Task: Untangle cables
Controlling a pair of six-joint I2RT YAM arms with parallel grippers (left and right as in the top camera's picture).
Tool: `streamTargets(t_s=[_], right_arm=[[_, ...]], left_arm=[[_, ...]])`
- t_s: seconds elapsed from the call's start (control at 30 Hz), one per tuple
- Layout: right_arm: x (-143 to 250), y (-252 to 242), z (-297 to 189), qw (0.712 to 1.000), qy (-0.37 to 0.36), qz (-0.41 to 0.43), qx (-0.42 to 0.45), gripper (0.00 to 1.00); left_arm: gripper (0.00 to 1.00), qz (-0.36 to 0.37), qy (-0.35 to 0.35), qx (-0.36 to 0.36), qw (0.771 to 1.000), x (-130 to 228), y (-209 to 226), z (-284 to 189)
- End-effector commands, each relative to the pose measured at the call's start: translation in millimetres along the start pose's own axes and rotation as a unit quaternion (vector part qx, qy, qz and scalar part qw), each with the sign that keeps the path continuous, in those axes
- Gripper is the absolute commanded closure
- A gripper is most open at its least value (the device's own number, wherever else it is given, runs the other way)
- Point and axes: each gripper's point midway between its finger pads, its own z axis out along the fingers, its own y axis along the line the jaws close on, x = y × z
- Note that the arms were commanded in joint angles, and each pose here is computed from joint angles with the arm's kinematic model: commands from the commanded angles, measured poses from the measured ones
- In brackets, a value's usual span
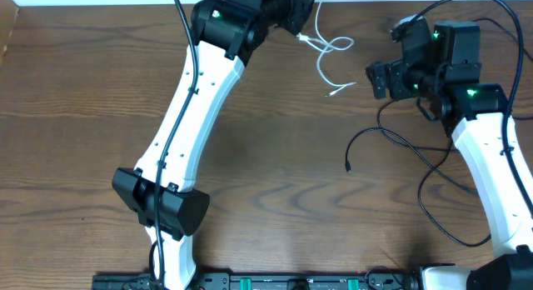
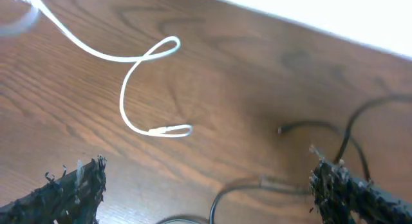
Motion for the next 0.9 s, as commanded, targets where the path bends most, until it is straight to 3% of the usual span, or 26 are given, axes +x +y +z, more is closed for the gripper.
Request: streamTargets(t_s=[0.0,0.43,0.77,0.83,0.87], right_arm=[[-12,11,1,0.999,-0.024,-0.040,-0.024,0.01],[-18,49,27,0.995,-0.033,-0.065,-0.073,0.01],[-18,82,46,0.990,-0.034,-0.087,-0.101,0.01],[-20,82,46,0.990,-0.038,-0.088,-0.101,0.19],[-20,82,46,0.990,-0.038,-0.088,-0.101,0.44]], left_arm=[[0.93,0.003,-0.002,0.010,1.000,-4,-12,-11],[0.93,0.017,-0.031,0.023,0.999,-25,-36,-52],[0.93,0.028,-0.021,0.038,0.999,-22,-53,-55],[0.93,0.028,-0.020,0.038,0.999,-21,-53,-56],[0.93,0.027,-0.020,0.038,0.999,-21,-53,-56]])
